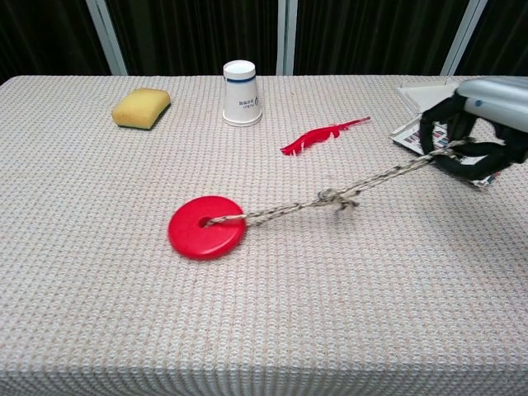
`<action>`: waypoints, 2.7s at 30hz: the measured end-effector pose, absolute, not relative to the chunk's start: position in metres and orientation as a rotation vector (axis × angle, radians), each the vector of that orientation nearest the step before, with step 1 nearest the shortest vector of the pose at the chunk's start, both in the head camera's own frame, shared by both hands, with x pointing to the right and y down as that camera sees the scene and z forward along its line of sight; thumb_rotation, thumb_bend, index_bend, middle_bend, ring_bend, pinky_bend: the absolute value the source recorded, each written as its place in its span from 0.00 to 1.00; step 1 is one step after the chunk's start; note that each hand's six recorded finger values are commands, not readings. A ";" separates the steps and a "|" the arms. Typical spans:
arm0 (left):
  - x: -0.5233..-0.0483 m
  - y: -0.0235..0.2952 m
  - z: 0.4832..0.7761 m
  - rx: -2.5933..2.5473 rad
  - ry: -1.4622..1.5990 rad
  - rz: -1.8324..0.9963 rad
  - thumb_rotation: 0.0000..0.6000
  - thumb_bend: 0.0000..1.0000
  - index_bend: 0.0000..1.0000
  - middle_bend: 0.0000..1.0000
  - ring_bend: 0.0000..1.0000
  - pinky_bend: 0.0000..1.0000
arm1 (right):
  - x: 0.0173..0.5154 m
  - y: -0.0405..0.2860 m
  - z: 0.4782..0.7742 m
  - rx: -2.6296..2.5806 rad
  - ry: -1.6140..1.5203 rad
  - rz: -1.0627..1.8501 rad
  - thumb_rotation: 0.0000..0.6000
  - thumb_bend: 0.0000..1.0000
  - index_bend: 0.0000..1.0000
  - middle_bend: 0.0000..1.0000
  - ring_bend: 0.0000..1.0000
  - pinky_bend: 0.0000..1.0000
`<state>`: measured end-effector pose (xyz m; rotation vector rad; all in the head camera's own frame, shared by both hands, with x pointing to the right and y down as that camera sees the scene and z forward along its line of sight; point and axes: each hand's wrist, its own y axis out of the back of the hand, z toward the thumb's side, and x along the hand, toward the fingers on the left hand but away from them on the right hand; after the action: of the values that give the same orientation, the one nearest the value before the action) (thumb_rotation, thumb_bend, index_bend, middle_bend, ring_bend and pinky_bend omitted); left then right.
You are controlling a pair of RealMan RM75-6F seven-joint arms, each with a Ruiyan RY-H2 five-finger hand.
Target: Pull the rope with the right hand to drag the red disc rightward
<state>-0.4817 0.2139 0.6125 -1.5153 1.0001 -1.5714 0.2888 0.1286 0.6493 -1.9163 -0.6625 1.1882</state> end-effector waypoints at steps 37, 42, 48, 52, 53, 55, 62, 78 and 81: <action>-0.467 0.207 0.615 -1.526 0.964 -1.566 1.00 0.00 0.20 0.22 0.10 0.15 | 0.564 0.107 0.548 -1.386 -1.238 1.629 1.00 0.54 1.00 0.98 0.55 0.23; -0.468 0.209 0.616 -1.528 0.964 -1.572 1.00 0.00 0.20 0.22 0.10 0.15 | 0.552 0.101 0.560 -1.432 -1.248 1.611 1.00 0.54 1.00 0.98 0.55 0.23; -0.468 0.209 0.617 -1.526 0.962 -1.575 1.00 0.00 0.20 0.22 0.10 0.15 | 0.497 0.091 0.577 -1.582 -1.192 1.483 1.00 0.54 1.00 0.98 0.54 0.23; -0.470 0.210 0.618 -1.524 0.963 -1.582 1.00 0.00 0.20 0.22 0.10 0.15 | 0.443 0.085 0.583 -1.700 -1.174 1.343 1.00 0.54 1.00 0.98 0.54 0.23; -0.471 0.211 0.618 -1.524 0.963 -1.585 1.00 0.00 0.20 0.22 0.10 0.15 | 0.429 0.084 0.584 -1.726 -1.166 1.306 1.00 0.54 1.00 0.98 0.54 0.23; -0.472 0.212 0.619 -1.525 0.962 -1.589 1.00 0.00 0.20 0.22 0.10 0.14 | 0.401 0.082 0.586 -1.762 -1.136 1.238 1.00 0.54 1.00 0.98 0.54 0.23; -0.476 0.215 0.620 -1.524 0.975 -1.597 1.00 0.00 0.20 0.22 0.10 0.15 | 0.346 0.088 0.600 -1.811 -0.913 1.210 1.00 0.01 0.03 0.10 0.00 0.00; -0.476 0.214 0.620 -1.527 0.982 -1.584 1.00 0.00 0.20 0.22 0.10 0.15 | 0.354 0.116 0.582 -1.802 -0.791 1.287 1.00 0.00 0.00 0.00 0.00 0.00; -0.475 0.213 0.618 -1.527 0.987 -1.581 1.00 0.00 0.20 0.22 0.10 0.15 | 0.373 0.125 0.573 -1.723 -0.835 1.296 1.00 0.00 0.00 0.00 0.00 0.00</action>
<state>-0.4750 0.2126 0.6181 -1.5271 0.9866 -1.5813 0.3729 0.1253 0.5726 -1.7231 -0.8354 1.2962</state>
